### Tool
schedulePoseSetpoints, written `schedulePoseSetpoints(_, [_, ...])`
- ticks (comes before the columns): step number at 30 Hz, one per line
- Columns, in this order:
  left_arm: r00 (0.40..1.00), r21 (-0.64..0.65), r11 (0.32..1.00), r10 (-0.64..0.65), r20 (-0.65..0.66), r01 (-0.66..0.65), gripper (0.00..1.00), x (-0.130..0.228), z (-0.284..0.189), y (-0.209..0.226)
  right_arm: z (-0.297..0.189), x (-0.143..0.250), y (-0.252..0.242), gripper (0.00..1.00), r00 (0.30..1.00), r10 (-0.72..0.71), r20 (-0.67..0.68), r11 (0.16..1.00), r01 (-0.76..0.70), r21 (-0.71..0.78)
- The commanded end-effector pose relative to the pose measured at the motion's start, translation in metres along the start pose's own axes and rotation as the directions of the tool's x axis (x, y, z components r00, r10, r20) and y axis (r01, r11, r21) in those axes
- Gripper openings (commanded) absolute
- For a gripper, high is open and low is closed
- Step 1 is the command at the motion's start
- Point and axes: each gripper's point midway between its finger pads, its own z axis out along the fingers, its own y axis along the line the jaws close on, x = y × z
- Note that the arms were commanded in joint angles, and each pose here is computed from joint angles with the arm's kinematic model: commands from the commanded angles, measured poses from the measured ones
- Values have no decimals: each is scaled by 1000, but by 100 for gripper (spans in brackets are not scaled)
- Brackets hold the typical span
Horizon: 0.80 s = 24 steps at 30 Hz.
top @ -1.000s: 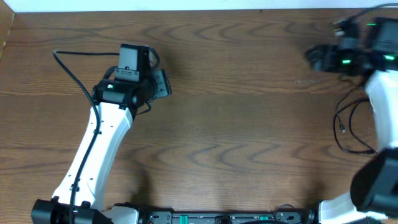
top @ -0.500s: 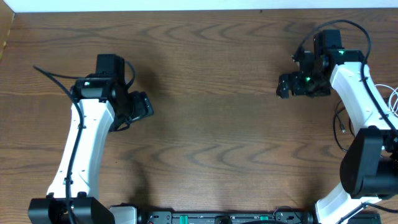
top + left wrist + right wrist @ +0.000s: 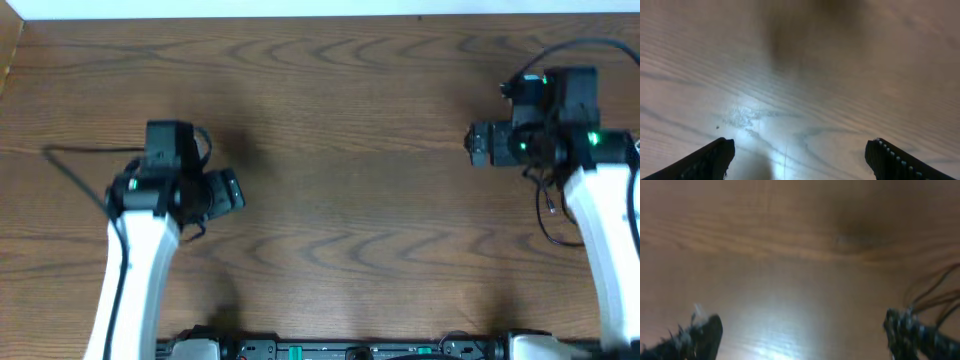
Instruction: Untangle cables
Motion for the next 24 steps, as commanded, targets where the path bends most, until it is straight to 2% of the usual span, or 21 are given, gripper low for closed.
schedulePoseSetpoints(1, [993, 30, 999, 37, 111, -40, 93, 9, -15, 3, -13, 16, -2, 99, 997, 15, 73, 1000, -16, 24])
schedulePoseSetpoints(6, [961, 74, 996, 33, 275, -55, 98, 24, -39, 7, -39, 25, -13, 99, 969, 38, 243, 992, -66, 106])
schedulePoseSetpoints(10, [938, 94, 993, 28, 346, -64, 98, 33, -58, 9, -50, 37, -23, 99, 958, 31, 284, 982, -82, 169])
schedulePoseSetpoints(14, [917, 108, 992, 23, 398, -72, 98, 34, -70, 9, -46, 50, -23, 99, 969, 38, 244, 982, -82, 172])
schedulePoseSetpoints(24, [917, 109, 991, 23, 399, -72, 99, 34, -70, 9, -37, 80, -23, 99, 992, 60, 114, 981, -79, 177])
